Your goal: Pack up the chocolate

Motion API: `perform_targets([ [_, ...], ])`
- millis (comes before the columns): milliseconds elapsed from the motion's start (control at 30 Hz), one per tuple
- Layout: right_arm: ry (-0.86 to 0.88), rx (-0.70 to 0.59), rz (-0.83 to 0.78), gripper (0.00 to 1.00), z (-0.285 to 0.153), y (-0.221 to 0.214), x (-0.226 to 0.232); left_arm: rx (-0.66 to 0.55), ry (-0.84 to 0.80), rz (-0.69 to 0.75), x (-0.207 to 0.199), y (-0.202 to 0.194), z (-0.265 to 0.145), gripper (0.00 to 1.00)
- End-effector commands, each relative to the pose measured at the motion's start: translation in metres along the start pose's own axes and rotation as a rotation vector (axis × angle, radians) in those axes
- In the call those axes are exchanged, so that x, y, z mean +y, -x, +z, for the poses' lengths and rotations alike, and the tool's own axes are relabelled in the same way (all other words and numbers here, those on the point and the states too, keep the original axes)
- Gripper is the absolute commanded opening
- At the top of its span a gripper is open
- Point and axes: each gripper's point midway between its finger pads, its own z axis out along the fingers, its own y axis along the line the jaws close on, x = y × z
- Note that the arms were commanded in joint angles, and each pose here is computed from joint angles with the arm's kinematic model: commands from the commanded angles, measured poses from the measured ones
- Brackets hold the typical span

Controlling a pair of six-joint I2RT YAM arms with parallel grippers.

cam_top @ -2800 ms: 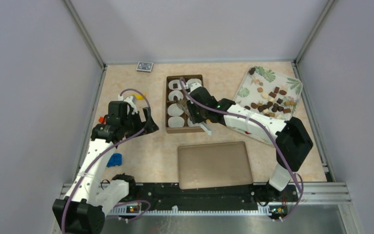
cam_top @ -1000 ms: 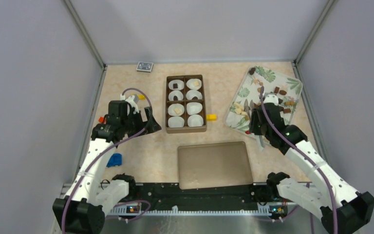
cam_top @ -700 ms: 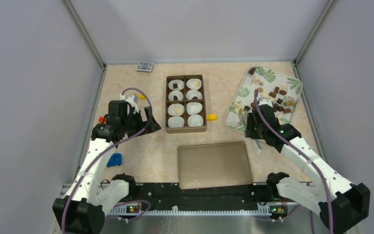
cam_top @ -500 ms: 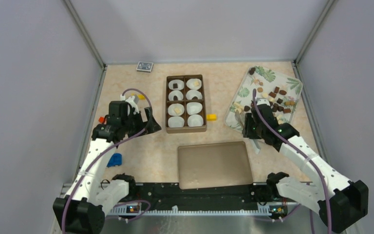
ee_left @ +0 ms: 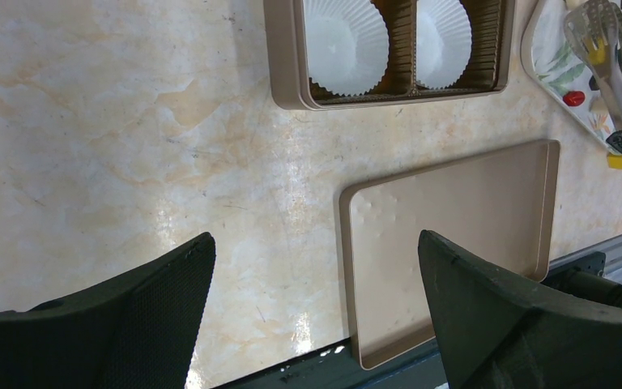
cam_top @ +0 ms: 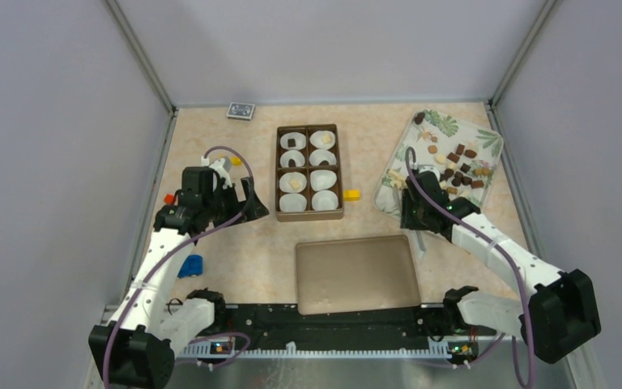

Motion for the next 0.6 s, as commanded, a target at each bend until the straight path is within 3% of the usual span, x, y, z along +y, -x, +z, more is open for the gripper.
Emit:
perform_targets([
  [0,-0.011,-0.101,0.018,0.39,0.0,0.032,0.004,-0.03,-0.025,0.016,-0.004,0.007,0.0,0.99],
  [567,-0.032,-0.08,-0.044,0.4,0.026,0.049,0.015,-0.033,-0.033,0.033,-0.007,0.011,-0.001,0.99],
])
